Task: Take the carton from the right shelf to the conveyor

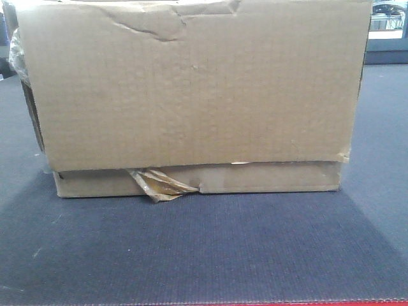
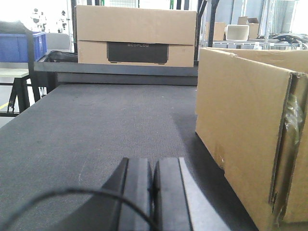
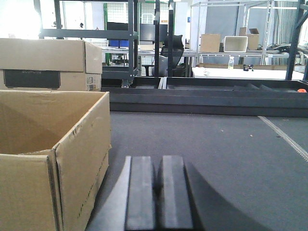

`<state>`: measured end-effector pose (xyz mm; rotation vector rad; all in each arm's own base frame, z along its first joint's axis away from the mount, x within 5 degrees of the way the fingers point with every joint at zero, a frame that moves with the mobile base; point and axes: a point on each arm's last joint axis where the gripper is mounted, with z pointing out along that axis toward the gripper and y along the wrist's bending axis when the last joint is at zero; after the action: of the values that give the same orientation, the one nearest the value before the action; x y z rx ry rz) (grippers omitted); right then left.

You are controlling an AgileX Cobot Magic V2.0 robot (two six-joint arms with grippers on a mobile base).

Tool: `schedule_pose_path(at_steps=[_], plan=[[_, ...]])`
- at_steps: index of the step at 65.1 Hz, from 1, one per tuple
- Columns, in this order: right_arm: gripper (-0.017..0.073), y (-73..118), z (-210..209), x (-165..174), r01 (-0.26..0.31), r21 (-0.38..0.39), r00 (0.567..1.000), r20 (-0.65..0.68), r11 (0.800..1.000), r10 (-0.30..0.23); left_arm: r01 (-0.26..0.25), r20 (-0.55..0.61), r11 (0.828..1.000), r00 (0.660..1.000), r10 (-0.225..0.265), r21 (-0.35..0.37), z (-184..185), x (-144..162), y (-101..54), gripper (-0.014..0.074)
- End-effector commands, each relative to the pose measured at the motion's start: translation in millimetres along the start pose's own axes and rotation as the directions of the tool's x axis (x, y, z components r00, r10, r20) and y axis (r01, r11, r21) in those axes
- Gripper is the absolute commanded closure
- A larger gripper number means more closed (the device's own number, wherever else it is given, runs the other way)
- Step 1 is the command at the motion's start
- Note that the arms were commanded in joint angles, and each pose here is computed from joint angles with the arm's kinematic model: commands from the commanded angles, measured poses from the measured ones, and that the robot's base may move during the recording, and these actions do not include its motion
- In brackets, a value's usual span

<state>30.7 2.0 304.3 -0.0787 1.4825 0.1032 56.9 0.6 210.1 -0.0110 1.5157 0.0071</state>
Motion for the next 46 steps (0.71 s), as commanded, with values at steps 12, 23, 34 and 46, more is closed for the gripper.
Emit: schedule_pose_path(at_steps=[12, 23, 34, 46], plan=[[0.0616, 0.5, 3.3, 8.9, 0.026, 0.030, 1.000, 0.016, 0.999, -0.026, 0.003, 0.026, 1.000, 1.000, -0.003, -0.005, -0.5, -2.6, 0.3, 0.0599], [0.0616, -3.0, 13.1, 39.7, 0.009, 0.098, 0.999, 0.047, 0.995, -0.014, 0.003, 0.026, 1.000, 1.000, -0.003, -0.005, -0.5, -2.6, 0.3, 0.0599], [0.0616, -5.1, 15.4, 77.8, 0.009, 0.113, 1.000, 0.007, 0.994, -0.010, 0.003, 0.026, 1.000, 1.000, -0.003, -0.005, -0.5, -2.6, 0.3, 0.0599], [0.0616, -6.0, 17.1, 93.8, 0.009, 0.118, 1.000, -0.009, 0.993, -0.008, 0.003, 0.026, 1.000, 1.000, -0.003, -0.005, -0.5, -2.6, 0.3, 0.0599]])
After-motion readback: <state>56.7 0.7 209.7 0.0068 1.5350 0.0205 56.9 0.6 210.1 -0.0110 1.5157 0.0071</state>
